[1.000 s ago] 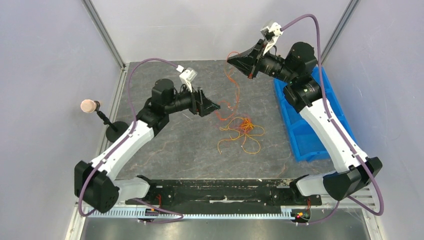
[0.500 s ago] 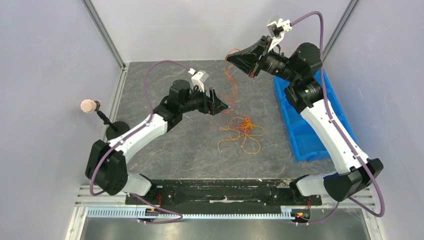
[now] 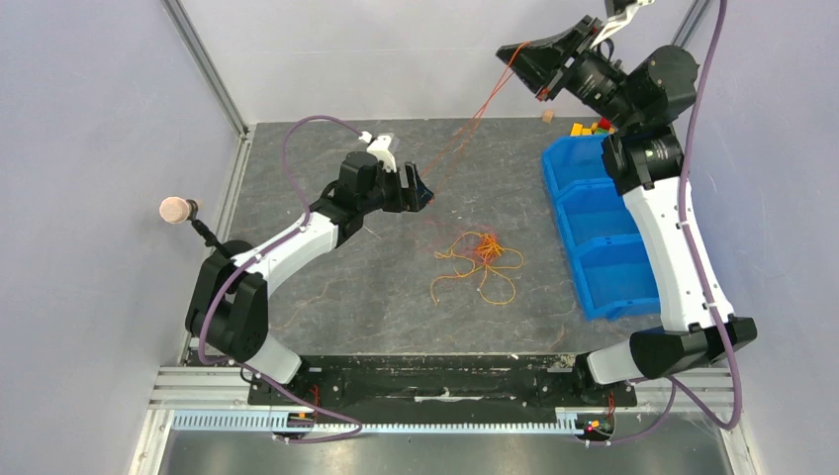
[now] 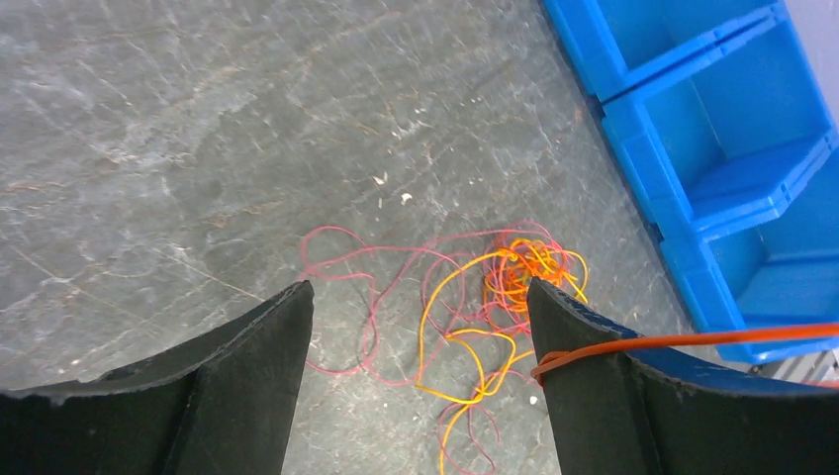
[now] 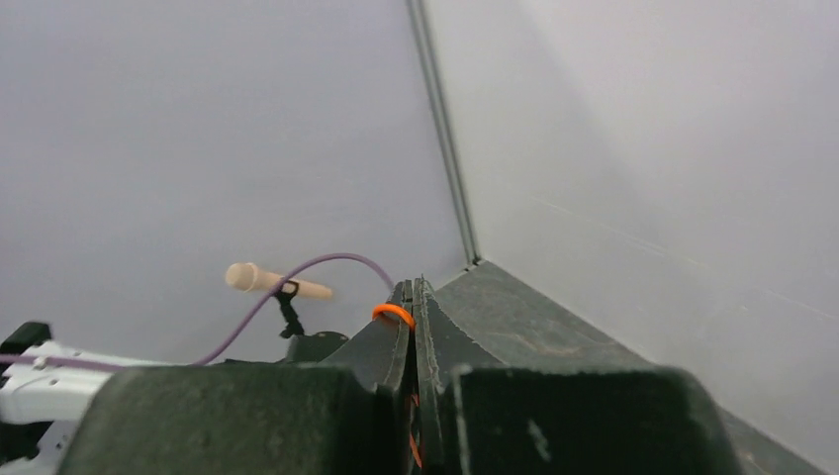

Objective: Untangle the cables

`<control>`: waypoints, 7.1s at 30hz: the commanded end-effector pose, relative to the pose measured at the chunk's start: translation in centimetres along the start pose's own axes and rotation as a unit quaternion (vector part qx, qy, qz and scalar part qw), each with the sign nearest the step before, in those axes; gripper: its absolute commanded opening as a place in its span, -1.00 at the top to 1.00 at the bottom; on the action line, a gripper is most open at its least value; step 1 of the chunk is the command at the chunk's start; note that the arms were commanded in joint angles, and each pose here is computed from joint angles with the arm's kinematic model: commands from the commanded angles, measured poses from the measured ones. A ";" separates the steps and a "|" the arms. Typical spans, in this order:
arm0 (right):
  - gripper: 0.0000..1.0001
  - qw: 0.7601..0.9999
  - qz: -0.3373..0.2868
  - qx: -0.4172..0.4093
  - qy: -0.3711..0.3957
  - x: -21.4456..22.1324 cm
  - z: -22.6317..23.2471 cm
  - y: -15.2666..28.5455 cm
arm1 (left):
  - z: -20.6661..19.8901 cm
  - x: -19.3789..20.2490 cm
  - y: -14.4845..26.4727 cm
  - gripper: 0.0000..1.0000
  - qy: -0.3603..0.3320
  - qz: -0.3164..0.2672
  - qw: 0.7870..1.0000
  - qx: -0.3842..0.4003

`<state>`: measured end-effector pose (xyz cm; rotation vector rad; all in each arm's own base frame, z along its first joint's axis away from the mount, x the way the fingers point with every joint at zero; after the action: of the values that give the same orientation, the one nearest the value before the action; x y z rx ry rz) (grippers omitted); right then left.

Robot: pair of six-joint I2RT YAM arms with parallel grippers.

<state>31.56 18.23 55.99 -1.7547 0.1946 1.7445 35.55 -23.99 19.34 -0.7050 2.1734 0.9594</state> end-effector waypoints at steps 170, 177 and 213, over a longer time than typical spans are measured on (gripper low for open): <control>0.72 0.796 0.603 -0.027 -0.033 41.4 -0.9 23.9 | -4.6 6.1 -3.6 -0.01 -0.077 0.192 0.961 0.186; -0.03 0.831 0.555 -0.022 -0.023 38.3 -2.1 20.3 | -3.6 6.5 -7.7 0.56 -0.101 0.191 0.960 0.178; 0.21 0.824 0.553 0.096 -0.077 43.2 -9.6 17.9 | -3.8 11.1 -13.5 0.26 -0.112 0.259 0.939 0.196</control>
<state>33.28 13.34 7.81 -1.3106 1.5180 2.5425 36.36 -36.10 6.74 0.1451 2.3085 0.8314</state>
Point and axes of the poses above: each gripper's point midway between its finger pads, its own y axis back along the fingers, its own z axis along the line the jaws close on, x = y × z, the point moved 4 cm from there along y, back along the fingers, and after that the axes turned 6 degrees about y, right-handed, at the moved point
